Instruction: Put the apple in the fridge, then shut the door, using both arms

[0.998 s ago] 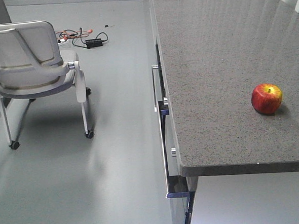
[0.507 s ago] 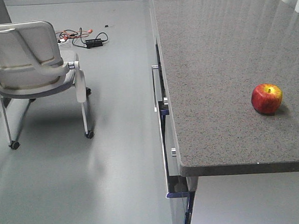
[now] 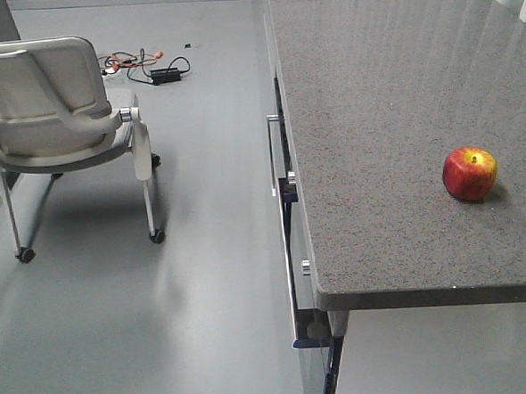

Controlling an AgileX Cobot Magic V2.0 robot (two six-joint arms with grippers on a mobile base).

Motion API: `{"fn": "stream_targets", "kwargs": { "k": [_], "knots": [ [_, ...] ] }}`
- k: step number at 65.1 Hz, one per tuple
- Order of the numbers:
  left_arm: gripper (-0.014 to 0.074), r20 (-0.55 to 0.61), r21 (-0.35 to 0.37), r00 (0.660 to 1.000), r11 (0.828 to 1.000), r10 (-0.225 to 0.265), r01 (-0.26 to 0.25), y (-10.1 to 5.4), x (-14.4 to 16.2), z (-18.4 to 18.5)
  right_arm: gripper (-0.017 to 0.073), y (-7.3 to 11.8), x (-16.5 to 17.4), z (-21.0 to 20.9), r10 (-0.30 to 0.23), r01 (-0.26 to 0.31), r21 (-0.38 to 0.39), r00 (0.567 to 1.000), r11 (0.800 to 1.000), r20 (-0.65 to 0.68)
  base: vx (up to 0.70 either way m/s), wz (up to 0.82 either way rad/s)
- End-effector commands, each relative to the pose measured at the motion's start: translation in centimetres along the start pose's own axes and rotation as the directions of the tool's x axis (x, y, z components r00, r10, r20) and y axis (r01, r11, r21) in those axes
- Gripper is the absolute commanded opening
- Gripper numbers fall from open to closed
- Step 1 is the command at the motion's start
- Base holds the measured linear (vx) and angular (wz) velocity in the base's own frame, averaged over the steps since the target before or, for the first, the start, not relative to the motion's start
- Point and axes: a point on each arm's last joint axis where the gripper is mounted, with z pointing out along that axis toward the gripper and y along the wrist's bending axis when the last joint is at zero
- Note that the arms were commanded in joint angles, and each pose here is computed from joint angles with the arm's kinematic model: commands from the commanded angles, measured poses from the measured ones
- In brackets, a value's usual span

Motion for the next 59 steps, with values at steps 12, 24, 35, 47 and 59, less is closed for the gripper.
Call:
{"fn": "stream_targets", "kwargs": {
  "k": [12,24,35,47,59],
  "knots": [
    [-0.0006,0.053,0.010,0.999,1.000,-0.005,0.004,0.0,0.3,0.1,0.0004,2.1,-9.2,2.0,-0.096,0.103,0.052,0.988,0.993,-0.121,0.00,0.00],
    [-0.0006,0.053,0.010,0.999,1.000,-0.005,0.004,0.0,0.3,0.1,0.0012,3.3,-13.6,4.2,-0.109,0.110,0.035,0.993,0.993,-0.034,0.00,0.00],
    [-0.0006,0.053,0.010,0.999,1.000,-0.005,0.004,0.0,0.3,0.1,0.0171,3.5,-15.1,7.5,-0.230,0.243,0.048,0.954,0.969,-0.193,0.00,0.00],
    [-0.0006,0.053,0.010,0.999,1.000,-0.005,0.004,0.0,0.3,0.1,0.0620,3.8,-16.8,11.3,-0.322,0.348,0.030,0.893,0.937,-0.314,0.00,0.00],
    [-0.0006,0.053,0.010,0.999,1.000,-0.005,0.004,0.0,0.3,0.1,0.0719,3.6,-16.0,13.9,-0.382,0.408,-0.008,0.848,0.913,-0.366,0.00,0.00]
  ]
}}
